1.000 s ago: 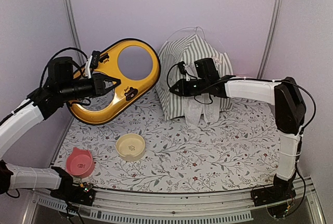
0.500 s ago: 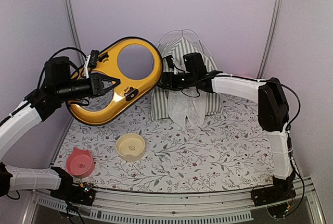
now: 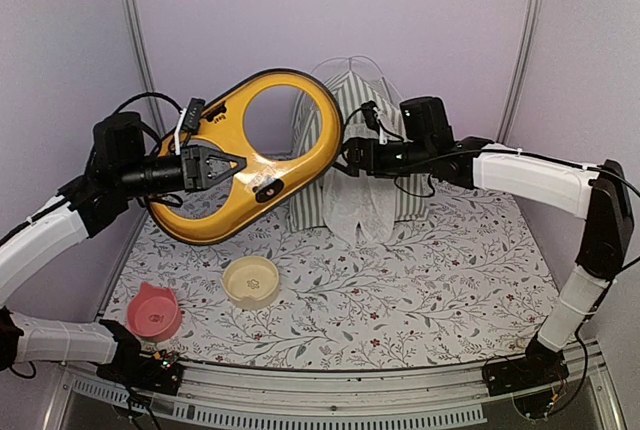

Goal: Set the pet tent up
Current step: Place the pet food container at the center of the board.

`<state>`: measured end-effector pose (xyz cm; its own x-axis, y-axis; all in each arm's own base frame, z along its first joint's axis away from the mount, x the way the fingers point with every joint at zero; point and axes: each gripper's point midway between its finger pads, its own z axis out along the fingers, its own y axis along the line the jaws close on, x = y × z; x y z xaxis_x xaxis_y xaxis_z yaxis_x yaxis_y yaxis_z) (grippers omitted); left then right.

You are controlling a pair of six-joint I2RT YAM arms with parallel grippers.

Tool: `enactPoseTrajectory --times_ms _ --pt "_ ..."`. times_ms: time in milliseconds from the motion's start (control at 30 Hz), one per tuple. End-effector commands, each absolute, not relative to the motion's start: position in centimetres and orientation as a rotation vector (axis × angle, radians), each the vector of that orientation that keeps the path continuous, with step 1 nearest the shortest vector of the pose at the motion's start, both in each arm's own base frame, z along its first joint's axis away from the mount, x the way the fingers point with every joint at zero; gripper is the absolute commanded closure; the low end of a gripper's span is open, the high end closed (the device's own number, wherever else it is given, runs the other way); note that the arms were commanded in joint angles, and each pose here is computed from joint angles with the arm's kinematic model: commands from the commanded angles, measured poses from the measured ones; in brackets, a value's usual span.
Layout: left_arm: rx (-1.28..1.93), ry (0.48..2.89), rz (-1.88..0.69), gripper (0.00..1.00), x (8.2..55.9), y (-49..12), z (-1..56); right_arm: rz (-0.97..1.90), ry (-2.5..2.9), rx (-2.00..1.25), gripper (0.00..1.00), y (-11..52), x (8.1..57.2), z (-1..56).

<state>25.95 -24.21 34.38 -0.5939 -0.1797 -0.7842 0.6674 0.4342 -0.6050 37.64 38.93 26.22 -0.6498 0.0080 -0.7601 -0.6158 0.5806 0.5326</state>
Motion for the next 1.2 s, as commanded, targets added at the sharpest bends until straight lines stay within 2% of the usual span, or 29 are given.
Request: enactPoseTrajectory --times_ms 0,233,400,667,933,1033,1167 --pt "0.504 1.860 -1.304 0.99 25.6 -27.8 32.8 0.930 1.976 -0.354 0.01 33.7 36.7 30.4" --pt "0.589 1.984 -1.431 0.99 24.8 -35.1 27.6 0.689 1.953 -0.098 0.01 21.8 35.0 32.3" --pt "0.641 2.106 -1.527 1.00 23.6 -41.0 22.2 0.543 1.980 -0.022 0.01 16.9 33.6 31.3" --pt "0.698 2.229 -1.710 1.00 21.2 -47.6 16.3 0.510 2.028 -0.050 0.01 15.7 31.6 29.3" --pt "0.710 2.301 -1.760 0.93 20.7 -50.6 13.0 0.517 2.066 -0.070 0.01 15.9 31.4 27.8" --pt "0.713 2.320 -1.763 0.85 20.7 -50.8 12.1 0.525 2.072 -0.079 0.01 16.2 31.5 27.6" --pt "0.716 2.351 -1.733 0.60 21.1 -50.5 11.3 0.531 2.077 -0.091 0.01 16.4 31.5 27.5"
